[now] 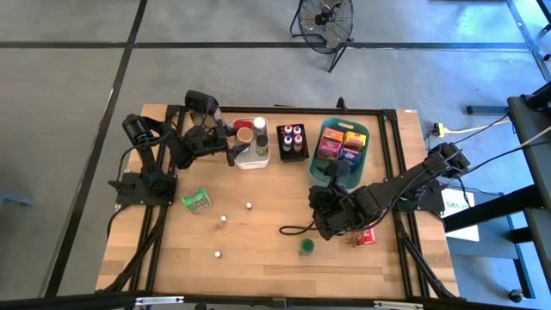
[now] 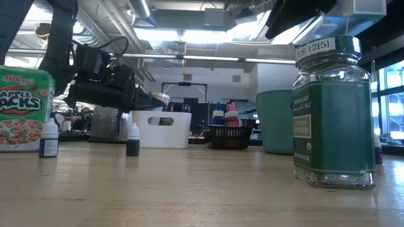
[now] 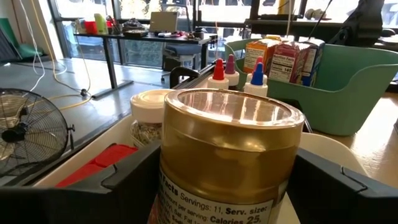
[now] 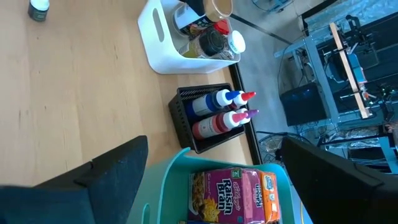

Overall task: Pick & Place Kitchen Items
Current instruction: Put the light brown spice bottle into the white bin

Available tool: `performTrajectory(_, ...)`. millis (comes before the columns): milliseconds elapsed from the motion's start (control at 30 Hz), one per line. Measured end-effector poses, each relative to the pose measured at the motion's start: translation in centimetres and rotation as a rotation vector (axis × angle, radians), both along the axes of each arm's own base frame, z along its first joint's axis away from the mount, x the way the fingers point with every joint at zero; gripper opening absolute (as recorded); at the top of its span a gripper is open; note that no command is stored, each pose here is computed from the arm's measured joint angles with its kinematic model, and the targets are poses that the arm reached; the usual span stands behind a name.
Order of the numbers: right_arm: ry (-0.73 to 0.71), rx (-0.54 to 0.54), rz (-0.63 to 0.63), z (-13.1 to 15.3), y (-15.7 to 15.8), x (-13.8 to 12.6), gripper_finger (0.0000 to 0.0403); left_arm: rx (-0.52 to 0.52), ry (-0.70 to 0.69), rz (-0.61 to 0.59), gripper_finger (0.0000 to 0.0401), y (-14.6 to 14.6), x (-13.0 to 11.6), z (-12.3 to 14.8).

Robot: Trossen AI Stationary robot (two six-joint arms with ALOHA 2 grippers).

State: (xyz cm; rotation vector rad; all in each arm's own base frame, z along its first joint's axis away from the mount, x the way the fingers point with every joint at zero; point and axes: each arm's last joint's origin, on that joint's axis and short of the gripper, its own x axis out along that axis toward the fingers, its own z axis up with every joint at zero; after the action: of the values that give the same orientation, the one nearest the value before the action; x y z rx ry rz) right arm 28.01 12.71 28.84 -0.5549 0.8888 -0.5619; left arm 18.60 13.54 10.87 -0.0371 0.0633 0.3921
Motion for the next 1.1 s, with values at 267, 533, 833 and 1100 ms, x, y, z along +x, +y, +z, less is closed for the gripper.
performTrajectory(267, -0.004, 0.0, 0.006, 0.03, 0.04, 0.08, 0.0369, -0.002, 0.003, 0.0, 0.0297, 0.0, 0.0, -0.03)
performTrajectory(533, -0.01, 0.0, 0.021, 0.08, 0.16, 0.29, 0.037, 0.0, 0.014, -0.001, 0.0297, 0.0, 0.0, -0.13)
performTrajectory(833, -0.014, 0.002, 0.02, 0.09, 0.15, 0.33, 0.037, 0.005, 0.023, 0.01, 0.0297, 0.03, -0.02, -0.19)
performTrajectory(1100, 0.013, 0.044, 0.012, -0.02, -0.57, 0.72, 0.037, 0.005, 0.031, 0.015, 0.0297, 0.04, -0.03, -0.25)
